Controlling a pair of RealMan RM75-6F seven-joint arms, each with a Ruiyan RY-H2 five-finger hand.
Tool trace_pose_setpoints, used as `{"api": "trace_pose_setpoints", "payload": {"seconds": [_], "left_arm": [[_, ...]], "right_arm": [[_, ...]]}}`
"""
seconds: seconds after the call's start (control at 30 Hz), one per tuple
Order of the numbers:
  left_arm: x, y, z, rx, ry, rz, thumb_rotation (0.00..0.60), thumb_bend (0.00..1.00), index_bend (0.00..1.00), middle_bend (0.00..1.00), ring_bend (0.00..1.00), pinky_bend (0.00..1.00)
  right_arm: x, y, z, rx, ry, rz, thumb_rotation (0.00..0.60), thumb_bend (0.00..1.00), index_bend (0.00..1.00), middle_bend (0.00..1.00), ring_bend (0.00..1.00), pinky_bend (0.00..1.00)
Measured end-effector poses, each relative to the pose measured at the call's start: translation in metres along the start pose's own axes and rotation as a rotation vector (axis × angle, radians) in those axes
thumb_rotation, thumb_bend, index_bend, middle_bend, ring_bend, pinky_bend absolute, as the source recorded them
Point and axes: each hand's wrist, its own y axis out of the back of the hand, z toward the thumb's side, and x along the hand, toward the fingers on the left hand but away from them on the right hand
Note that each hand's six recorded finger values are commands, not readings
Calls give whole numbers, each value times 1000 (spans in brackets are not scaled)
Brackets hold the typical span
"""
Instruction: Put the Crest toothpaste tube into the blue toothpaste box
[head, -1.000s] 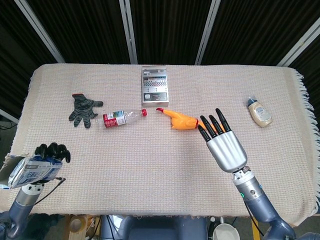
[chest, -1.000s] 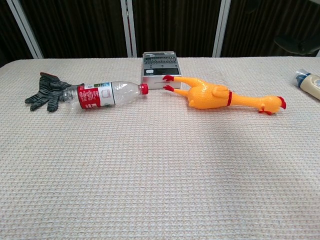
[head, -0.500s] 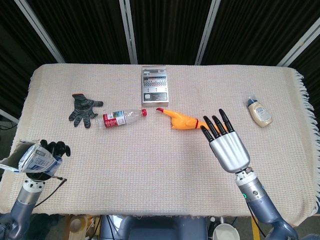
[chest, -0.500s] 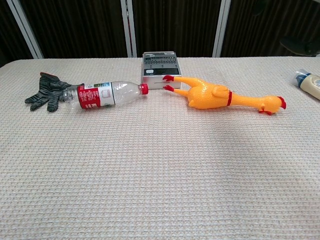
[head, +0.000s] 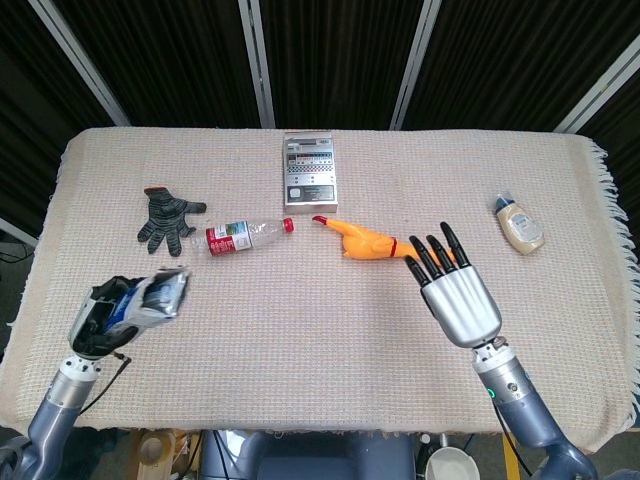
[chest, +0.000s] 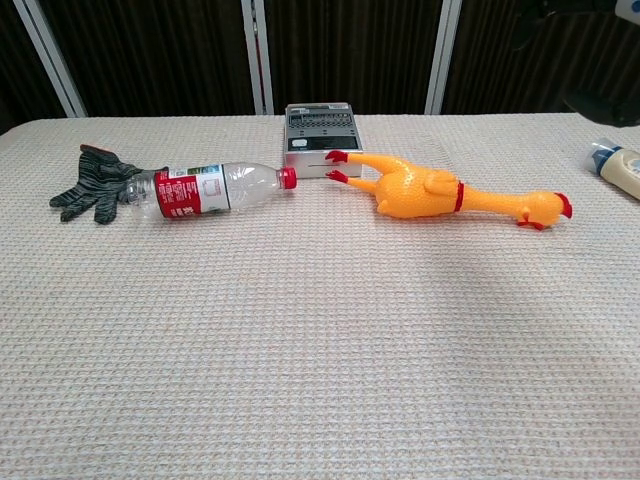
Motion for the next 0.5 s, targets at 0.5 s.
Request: {"api": "trace_pose_setpoints", "payload": {"seconds": [0.5], "left_arm": [[-2, -23, -45, 339, 248, 43, 600, 336, 637, 556, 329, 378]], "right_arm": [[9, -6, -8, -20, -14, -4, 600, 449, 305, 176, 179, 0]]}}
